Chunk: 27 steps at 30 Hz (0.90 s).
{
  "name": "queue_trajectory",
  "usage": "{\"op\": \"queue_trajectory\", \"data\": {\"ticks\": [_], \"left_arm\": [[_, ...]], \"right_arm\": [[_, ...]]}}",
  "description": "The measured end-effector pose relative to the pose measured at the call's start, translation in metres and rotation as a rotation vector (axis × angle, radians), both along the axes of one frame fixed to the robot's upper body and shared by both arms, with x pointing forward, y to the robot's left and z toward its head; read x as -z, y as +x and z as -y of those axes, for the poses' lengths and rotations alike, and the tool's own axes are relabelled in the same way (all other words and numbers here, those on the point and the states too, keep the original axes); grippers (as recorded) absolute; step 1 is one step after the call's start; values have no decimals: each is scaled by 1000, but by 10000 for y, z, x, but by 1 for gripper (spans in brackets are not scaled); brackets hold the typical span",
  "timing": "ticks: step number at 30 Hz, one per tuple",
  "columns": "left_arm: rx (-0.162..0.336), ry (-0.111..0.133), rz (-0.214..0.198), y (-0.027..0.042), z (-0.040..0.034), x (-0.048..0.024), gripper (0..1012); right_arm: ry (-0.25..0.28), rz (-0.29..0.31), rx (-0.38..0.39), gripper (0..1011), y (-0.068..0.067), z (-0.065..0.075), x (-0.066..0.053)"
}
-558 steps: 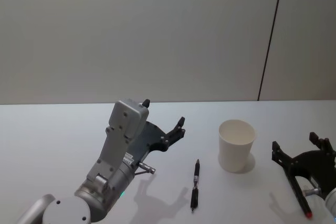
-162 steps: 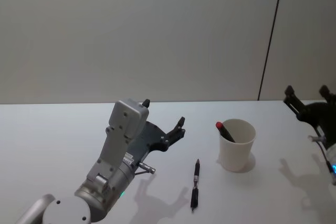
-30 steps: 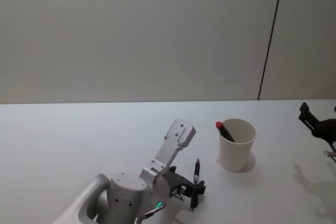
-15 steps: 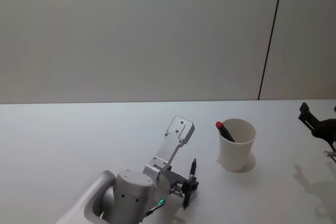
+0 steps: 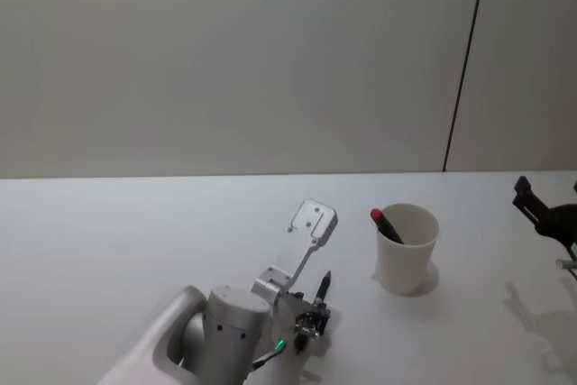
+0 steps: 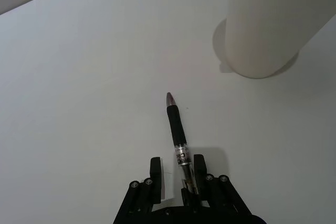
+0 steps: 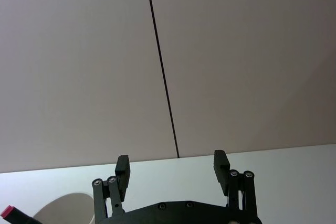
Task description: Place the pen into the pen holder.
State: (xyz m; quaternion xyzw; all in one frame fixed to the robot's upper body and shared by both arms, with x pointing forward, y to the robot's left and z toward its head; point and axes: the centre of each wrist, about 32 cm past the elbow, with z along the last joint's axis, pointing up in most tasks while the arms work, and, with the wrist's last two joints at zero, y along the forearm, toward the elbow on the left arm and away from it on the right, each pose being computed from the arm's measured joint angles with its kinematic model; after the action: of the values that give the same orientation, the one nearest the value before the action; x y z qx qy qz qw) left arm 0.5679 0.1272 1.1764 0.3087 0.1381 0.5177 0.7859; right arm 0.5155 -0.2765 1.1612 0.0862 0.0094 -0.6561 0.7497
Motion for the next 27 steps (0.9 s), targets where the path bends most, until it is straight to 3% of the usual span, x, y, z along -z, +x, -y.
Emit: {"op": "queue_trajectory", "data": {"ticks": [10,22,27], "left_arm": [[10,14,-38,35,43,5,131],[18,18,-47,43,70,7,127],[14,20,-26,21,61,4,127]], "right_arm": [[0,0,0,1001,0,0,0],[0,0,0,1001,0,0,0],[0,0,0,1001,0,0,0]]}}
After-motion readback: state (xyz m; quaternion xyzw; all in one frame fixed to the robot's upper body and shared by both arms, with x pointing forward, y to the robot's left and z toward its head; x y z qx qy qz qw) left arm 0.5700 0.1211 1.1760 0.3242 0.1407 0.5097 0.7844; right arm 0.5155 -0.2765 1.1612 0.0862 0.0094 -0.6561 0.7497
